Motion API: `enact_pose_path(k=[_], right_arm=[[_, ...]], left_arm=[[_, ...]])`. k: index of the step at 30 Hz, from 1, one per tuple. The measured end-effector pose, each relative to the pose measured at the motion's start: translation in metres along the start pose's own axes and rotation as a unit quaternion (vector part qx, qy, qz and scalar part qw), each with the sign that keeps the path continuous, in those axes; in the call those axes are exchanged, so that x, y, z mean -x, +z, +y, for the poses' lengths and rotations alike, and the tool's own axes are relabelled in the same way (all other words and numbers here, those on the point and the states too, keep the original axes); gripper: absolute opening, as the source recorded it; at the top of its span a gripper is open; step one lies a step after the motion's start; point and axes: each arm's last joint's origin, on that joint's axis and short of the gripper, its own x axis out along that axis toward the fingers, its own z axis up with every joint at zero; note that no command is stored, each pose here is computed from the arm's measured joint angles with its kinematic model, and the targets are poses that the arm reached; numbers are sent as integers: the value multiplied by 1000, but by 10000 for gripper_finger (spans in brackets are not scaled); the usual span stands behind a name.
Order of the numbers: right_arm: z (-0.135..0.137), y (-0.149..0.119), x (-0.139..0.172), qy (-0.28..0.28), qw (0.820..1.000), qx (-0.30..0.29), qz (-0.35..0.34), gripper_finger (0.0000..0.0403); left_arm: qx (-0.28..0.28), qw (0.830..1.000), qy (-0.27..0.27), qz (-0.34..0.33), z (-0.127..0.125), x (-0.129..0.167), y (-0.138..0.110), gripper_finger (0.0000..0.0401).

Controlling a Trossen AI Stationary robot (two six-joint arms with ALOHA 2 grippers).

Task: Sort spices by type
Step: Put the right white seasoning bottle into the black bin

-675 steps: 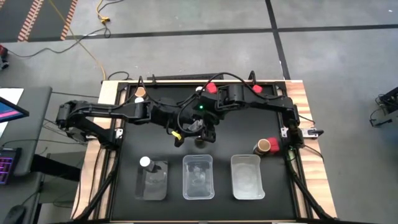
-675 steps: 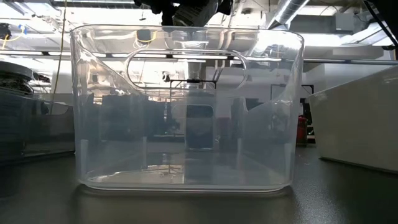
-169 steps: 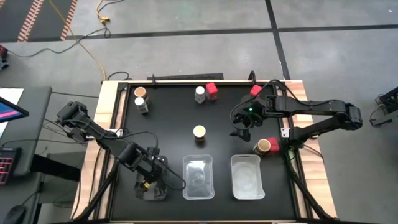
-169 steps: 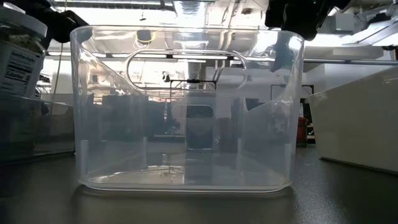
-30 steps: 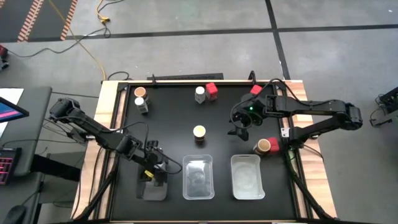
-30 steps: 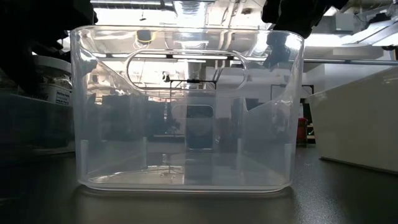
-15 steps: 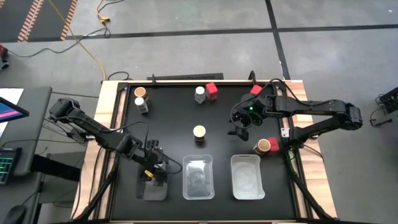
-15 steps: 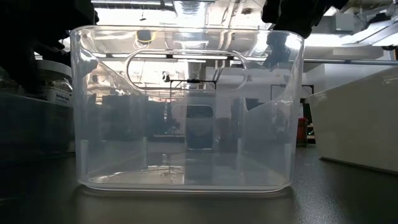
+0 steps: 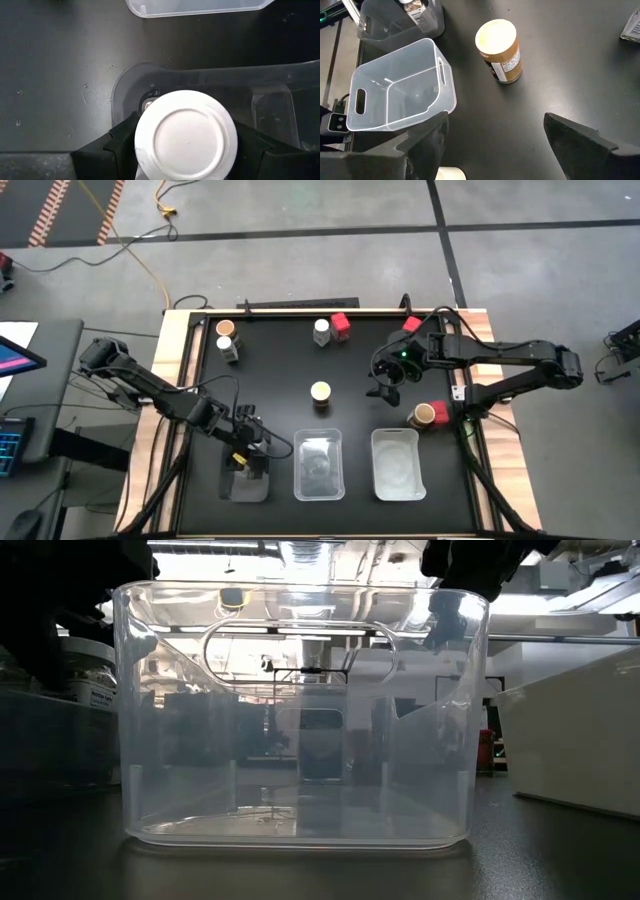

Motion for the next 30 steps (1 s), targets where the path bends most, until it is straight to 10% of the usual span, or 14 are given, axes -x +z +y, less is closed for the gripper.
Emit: enact_pose_path(k=[30], right_arm=[[0, 0, 0, 0, 1000, 0, 0, 353]], left_arm=[[1, 1000, 3, -1, 3, 0, 1, 260]])
